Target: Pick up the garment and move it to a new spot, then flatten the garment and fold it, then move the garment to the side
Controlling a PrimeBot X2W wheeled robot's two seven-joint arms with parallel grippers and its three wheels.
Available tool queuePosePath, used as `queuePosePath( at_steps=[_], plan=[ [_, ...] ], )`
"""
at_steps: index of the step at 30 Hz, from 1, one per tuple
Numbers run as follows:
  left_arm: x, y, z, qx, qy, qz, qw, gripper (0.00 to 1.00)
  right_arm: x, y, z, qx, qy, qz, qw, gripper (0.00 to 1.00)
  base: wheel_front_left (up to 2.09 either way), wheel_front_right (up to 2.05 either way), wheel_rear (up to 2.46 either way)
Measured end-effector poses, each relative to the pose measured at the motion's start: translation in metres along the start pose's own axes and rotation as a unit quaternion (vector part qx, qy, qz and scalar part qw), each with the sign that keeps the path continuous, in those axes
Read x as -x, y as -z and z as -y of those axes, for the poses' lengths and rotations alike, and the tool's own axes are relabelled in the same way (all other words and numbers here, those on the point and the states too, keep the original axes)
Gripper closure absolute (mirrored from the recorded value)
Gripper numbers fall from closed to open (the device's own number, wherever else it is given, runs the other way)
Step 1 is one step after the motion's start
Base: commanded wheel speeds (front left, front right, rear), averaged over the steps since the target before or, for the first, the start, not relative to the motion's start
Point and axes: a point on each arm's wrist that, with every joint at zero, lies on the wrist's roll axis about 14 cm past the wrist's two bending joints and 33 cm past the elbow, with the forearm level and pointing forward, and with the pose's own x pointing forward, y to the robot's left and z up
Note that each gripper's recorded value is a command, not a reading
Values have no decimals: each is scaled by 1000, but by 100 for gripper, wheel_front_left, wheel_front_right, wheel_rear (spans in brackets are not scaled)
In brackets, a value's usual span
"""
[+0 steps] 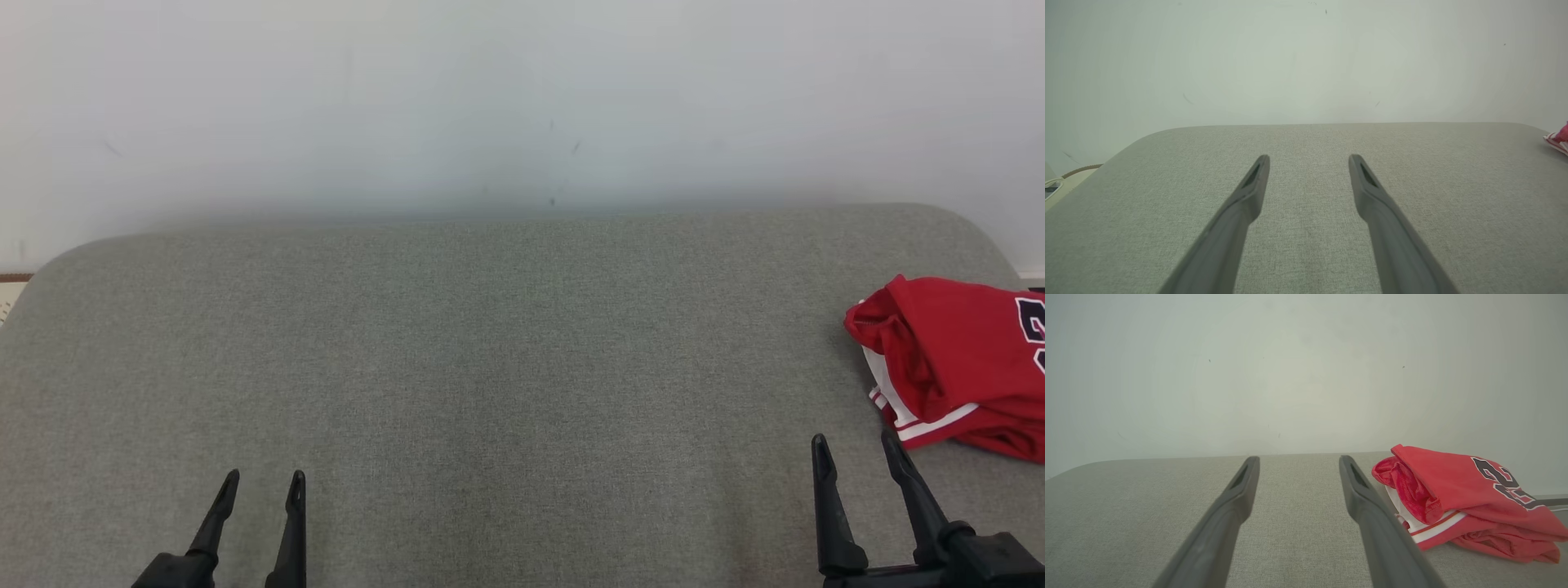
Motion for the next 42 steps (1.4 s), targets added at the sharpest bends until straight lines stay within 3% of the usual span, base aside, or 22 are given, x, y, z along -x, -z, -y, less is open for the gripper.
queuePosePath(
  at_steps=[15,16,20,28,42],
  plan=[
    [1,4,-1,0,-4,-7,1000,0,-2,3,-4,-13,-4,-3,1000,0,0,0,0],
    [1,4,-1,1,-4,-7,1000,100,-2,3,-4,-14,-4,-2,1000,100,0,0,0],
    [8,19,2,5,-5,-30,1000,100,2,17,-4,-18,-3,-25,1000,100,0,0,0],
    [15,31,5,84,-14,-55,995,100,8,33,7,-100,22,-52,993,100,0,0,0],
    [20,39,7,214,-32,-72,974,100,11,51,32,-220,72,-81,969,100,0,0,0]
  ],
)
